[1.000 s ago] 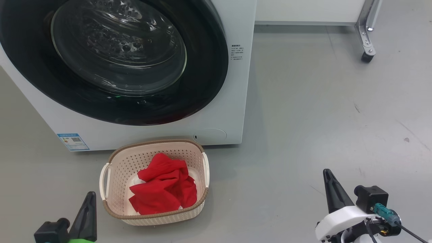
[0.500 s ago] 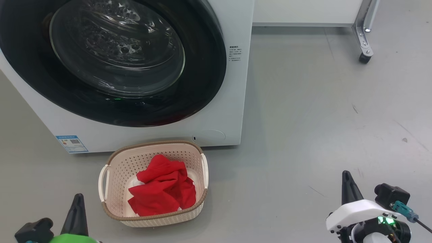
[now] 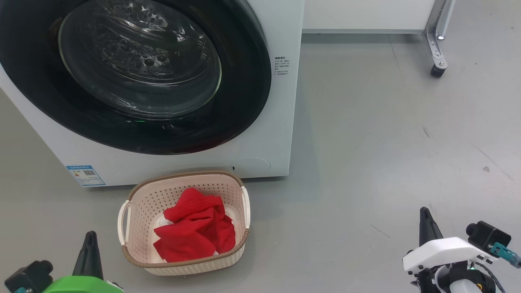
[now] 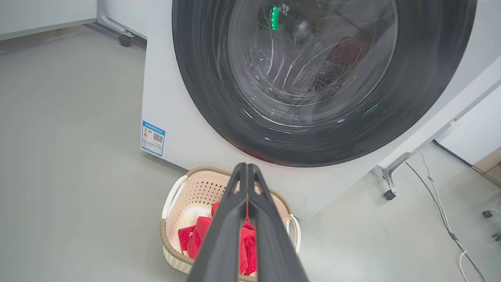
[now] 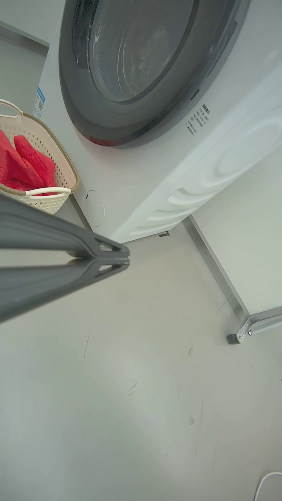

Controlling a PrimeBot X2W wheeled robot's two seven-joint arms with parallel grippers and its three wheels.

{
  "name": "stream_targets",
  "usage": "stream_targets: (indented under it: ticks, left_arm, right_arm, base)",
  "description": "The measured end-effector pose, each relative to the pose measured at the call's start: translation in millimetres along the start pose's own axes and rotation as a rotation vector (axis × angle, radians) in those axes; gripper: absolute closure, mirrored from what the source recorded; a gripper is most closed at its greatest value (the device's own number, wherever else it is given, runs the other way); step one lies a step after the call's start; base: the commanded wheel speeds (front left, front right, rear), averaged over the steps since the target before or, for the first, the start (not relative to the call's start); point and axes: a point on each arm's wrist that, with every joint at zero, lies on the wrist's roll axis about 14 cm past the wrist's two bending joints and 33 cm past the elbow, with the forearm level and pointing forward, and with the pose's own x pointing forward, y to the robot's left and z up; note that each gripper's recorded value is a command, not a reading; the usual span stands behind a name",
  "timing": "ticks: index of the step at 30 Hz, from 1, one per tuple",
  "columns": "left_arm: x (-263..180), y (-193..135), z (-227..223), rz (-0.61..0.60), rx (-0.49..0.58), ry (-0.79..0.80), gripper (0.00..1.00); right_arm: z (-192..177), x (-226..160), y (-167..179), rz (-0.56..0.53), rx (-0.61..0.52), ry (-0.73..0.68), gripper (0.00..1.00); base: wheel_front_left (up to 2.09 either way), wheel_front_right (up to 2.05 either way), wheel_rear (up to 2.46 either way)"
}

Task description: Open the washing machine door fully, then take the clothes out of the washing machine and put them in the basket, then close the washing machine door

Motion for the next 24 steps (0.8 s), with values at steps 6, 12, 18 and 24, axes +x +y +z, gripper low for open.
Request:
stream_targets:
  ticks: [6, 12, 18, 24]
  left_arm:
    - [2, -1, 0, 0.004, -0.076, 0.007, 1.0]
    - [3, -2, 1, 0.003, -0.148, 0.011, 1.0]
    - [6, -4, 3, 0.0, -0.224, 0.013, 1.0]
    - [8, -7, 5, -0.007, -0.305, 0.015, 1.0]
  right_arm:
    - [4, 1, -3, -0.008, 0.076, -0.004, 1.0]
    - [8, 1, -5, -0.014, 0.153, -0.005, 1.0]
    - [12, 1, -8, -0.023, 0.233, -0.01, 1.0]
    - [19, 3, -7, -0.013, 0.313, -0.02, 1.0]
  base:
    - [0.0, 0.0, 0.0]
    - [0.0, 0.0, 0.0]
    - [0.0, 0.0, 0.0]
    - [0.0, 0.0, 0.0]
